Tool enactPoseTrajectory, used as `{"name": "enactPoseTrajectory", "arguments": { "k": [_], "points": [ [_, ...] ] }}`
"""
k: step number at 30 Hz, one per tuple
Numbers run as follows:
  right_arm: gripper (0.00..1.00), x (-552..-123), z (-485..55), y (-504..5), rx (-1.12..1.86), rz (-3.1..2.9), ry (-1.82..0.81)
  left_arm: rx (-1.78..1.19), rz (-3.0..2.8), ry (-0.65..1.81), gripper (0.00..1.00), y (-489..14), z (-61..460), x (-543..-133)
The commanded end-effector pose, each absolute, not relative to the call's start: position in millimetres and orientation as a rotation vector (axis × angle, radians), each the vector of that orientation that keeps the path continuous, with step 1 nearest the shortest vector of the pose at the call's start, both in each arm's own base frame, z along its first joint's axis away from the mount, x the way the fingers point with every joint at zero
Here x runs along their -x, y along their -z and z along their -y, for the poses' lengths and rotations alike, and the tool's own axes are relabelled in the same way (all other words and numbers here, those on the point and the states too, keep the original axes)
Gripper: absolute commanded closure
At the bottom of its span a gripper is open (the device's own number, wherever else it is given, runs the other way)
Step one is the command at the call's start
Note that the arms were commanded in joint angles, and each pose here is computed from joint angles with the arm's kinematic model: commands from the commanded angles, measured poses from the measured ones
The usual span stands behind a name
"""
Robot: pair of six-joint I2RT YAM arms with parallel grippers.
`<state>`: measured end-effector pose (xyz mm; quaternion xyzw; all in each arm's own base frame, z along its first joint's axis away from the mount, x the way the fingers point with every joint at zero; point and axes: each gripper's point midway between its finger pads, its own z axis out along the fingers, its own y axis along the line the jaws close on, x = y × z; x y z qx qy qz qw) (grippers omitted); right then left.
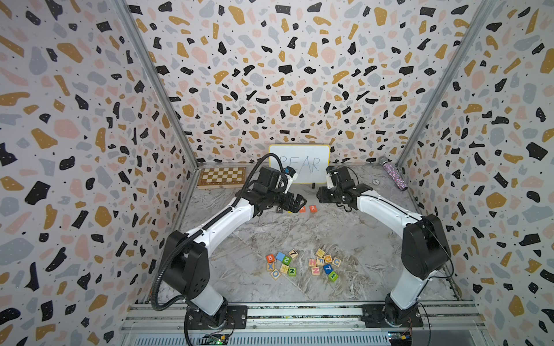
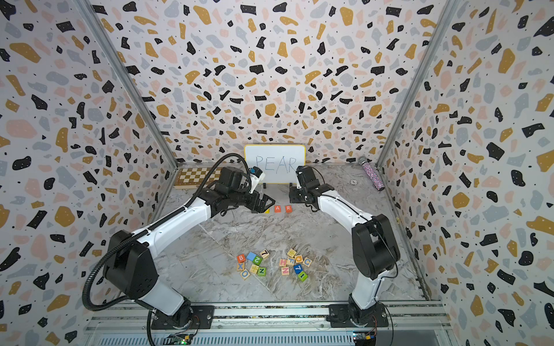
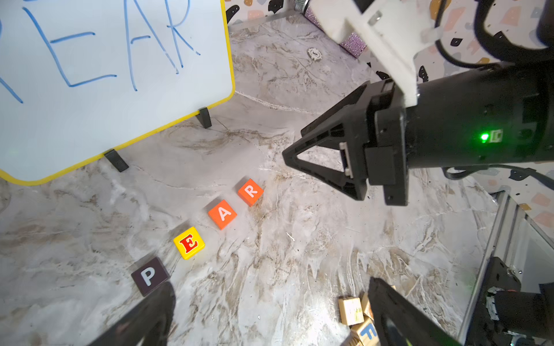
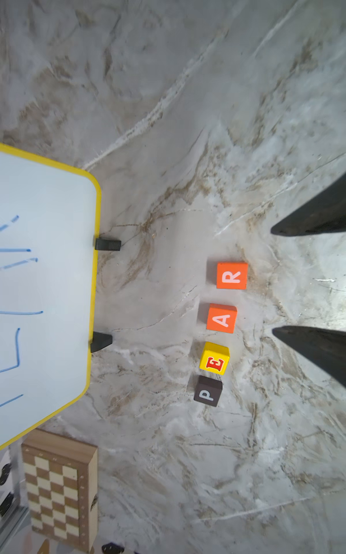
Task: Spell the uppercase word “pear” with letter blocks
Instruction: Reset both arms
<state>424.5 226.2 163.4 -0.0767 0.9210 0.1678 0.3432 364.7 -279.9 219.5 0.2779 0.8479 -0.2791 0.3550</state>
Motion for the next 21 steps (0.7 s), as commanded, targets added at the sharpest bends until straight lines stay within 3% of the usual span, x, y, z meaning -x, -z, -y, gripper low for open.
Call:
{"name": "enactPoseTrajectory", "arguments": {
  "k": [1, 10, 14, 16, 18, 21],
  "points": [
    [0.50, -423, -217, -204, 0.207, -2.249, -0.460, -0.700, -2.125, 0.719, 0.01, -252, 279, -362],
    [0.34, -371, -164, -288, 0.191, -1.805, -0.363, -0.673, -2.083, 0.689, 0.01, -272, 262, -343],
    [0.30, -341, -145, -298, 0.227, -1.659, -0.288, -0.644, -2.014, 0.626, 0.01, -277, 242, -327],
    [0.21, -330, -132, -291, 0.205, -1.634, -0.239, -0.588, -1.996, 0.538, 0.01, -273, 222, -323],
    [0.00, -323, -120, -279, 0.176, -1.625, -0.198, -0.523, -1.974, 0.442, 0.01, -267, 202, -321],
    [0.01, -316, -99, -261, 0.098, -1.620, -0.128, -0.465, -1.909, 0.324, 0.01, -254, 176, -316]
  ]
}}
